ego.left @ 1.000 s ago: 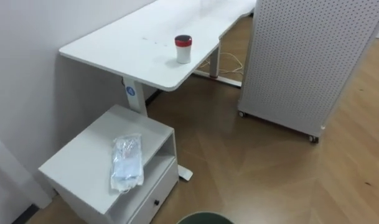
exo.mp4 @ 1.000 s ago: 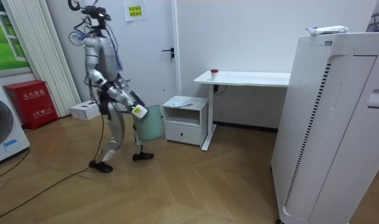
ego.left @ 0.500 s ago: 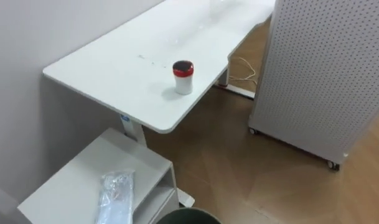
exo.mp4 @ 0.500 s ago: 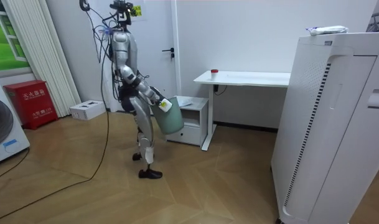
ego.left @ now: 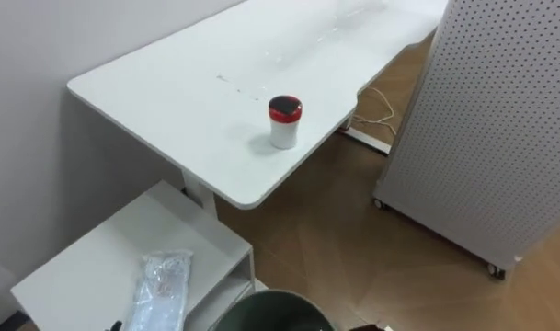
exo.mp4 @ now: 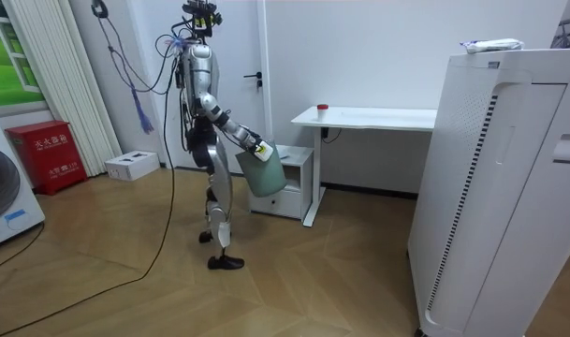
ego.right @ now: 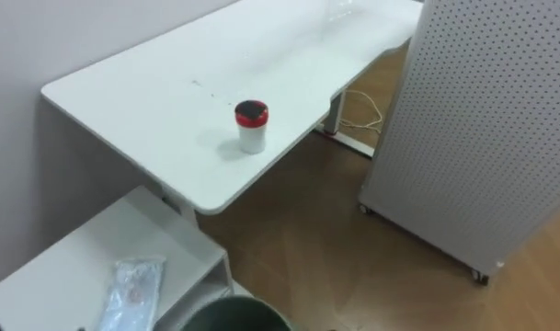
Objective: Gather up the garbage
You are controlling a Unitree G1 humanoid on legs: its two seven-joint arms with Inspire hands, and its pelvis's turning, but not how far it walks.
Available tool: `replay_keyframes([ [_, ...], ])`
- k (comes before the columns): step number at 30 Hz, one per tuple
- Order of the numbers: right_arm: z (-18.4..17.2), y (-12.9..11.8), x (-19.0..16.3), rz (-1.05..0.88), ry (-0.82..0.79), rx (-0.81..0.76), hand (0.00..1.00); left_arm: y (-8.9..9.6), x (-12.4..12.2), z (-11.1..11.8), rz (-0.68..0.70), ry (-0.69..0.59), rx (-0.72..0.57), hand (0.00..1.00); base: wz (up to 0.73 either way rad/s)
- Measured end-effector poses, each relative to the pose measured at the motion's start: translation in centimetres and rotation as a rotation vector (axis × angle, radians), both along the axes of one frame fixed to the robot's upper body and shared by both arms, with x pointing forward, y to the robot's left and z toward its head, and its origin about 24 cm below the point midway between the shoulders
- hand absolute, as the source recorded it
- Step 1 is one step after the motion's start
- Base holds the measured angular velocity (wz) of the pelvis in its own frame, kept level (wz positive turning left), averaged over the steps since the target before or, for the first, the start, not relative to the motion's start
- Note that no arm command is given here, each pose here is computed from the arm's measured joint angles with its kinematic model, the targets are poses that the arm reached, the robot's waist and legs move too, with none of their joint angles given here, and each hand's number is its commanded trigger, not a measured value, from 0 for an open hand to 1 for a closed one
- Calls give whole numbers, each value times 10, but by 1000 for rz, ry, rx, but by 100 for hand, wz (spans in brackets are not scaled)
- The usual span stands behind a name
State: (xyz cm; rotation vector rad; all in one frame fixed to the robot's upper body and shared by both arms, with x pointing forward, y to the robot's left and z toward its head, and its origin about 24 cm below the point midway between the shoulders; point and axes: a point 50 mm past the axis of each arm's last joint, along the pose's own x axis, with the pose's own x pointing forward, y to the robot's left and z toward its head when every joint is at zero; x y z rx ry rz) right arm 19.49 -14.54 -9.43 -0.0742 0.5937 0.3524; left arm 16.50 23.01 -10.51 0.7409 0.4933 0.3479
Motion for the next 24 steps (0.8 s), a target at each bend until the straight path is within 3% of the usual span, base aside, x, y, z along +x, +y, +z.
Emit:
replay_keyframes([
  [6, 1, 5, 1, 38, 3, 25, 100, -4, 8, 6, 8, -76, 43, 0, 7],
  [24, 4, 24, 19, 122, -3, 17, 100, -10, 73, 38, 93, -277, 68, 0, 1],
])
